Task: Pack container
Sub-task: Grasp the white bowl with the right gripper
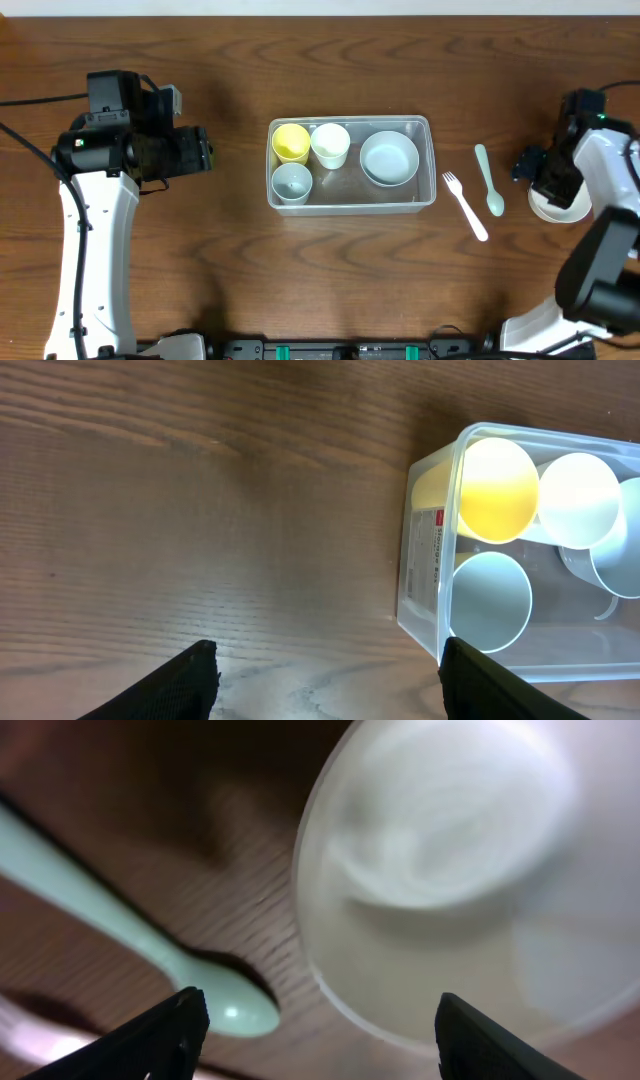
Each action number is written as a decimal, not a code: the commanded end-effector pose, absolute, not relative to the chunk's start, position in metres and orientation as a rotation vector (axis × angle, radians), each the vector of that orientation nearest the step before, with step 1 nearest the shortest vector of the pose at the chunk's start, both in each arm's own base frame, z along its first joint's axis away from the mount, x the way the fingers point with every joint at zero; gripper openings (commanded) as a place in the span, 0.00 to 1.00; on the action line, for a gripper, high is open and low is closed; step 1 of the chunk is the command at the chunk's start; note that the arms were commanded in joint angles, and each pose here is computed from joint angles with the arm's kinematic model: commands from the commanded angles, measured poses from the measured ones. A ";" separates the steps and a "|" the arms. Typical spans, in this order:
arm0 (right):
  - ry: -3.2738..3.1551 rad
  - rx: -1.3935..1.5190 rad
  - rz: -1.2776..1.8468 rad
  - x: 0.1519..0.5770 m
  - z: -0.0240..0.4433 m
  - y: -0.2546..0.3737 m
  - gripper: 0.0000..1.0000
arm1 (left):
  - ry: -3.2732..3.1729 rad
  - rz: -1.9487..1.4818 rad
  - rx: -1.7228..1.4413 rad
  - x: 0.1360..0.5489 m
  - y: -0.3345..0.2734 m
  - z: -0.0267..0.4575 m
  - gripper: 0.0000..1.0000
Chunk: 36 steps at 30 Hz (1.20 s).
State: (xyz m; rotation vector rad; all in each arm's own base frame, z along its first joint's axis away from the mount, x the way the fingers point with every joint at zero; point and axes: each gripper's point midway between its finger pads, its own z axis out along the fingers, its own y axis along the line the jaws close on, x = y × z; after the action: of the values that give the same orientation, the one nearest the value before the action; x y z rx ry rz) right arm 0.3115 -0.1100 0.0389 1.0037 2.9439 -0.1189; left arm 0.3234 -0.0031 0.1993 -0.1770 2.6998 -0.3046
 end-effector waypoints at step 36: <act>2.628 -0.067 0.219 0.390 0.216 0.029 0.01 | 2.706 -0.317 -0.173 0.322 -0.004 0.197 0.72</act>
State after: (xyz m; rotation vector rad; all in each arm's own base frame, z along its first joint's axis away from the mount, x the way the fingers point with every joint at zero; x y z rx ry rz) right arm 0.3876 -0.0220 0.1608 0.3040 2.7633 0.1501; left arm 0.3234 -0.0031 0.1993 -0.1776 2.6998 -0.3048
